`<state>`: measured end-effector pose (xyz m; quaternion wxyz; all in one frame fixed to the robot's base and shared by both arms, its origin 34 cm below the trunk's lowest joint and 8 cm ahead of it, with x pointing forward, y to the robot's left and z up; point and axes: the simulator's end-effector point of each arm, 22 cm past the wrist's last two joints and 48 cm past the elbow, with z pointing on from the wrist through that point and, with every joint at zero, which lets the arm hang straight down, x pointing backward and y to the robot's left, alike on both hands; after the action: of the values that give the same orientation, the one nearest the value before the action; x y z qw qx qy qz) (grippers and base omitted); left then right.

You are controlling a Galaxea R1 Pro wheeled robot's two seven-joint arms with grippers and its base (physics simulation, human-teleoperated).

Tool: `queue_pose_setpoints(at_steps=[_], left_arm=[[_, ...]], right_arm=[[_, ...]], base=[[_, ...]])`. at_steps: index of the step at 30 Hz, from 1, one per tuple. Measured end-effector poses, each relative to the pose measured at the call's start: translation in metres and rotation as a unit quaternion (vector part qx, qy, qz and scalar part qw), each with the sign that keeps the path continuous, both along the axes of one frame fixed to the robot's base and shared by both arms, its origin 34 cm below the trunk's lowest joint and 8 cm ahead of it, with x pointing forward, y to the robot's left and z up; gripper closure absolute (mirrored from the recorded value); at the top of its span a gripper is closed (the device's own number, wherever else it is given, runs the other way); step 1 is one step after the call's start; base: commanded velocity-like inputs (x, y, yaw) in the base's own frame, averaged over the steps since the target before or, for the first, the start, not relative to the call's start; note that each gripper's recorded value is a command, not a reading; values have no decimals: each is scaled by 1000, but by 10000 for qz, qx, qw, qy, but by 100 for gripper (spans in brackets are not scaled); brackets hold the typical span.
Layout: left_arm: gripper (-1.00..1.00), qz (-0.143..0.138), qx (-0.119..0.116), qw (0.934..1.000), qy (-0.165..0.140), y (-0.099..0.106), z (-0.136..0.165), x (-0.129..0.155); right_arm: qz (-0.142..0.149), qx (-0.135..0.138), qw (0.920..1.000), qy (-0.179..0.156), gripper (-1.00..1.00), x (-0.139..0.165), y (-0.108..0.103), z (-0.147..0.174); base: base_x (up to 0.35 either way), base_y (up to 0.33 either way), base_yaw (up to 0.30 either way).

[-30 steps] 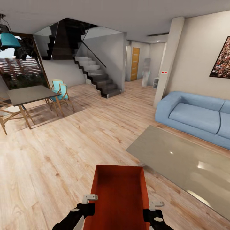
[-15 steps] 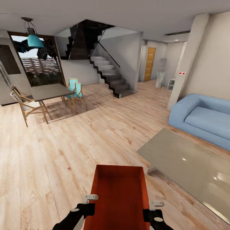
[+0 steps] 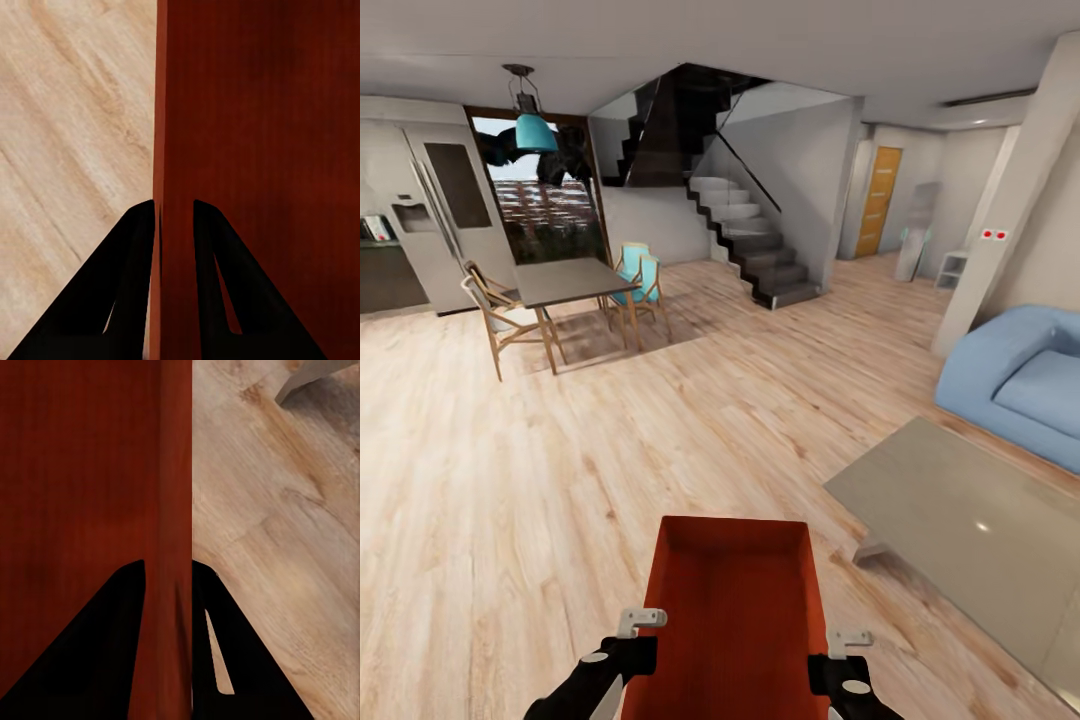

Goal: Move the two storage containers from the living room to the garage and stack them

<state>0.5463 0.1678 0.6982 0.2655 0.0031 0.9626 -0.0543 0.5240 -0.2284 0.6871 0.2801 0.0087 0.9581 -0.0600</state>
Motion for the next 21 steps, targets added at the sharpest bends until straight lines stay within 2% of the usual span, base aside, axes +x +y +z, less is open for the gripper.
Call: queue_pose_setpoints(at_steps=[15, 21], left_arm=[[100, 0, 1, 10000, 1, 0, 0, 0], [100, 1, 1, 10000, 7, 0, 0, 0]], right_arm=[[0, 0, 10000, 1, 100, 0, 0, 0], [1, 2, 10000, 7, 100, 0, 0, 0]], base=[[0, 0, 267], [21, 0, 61]])
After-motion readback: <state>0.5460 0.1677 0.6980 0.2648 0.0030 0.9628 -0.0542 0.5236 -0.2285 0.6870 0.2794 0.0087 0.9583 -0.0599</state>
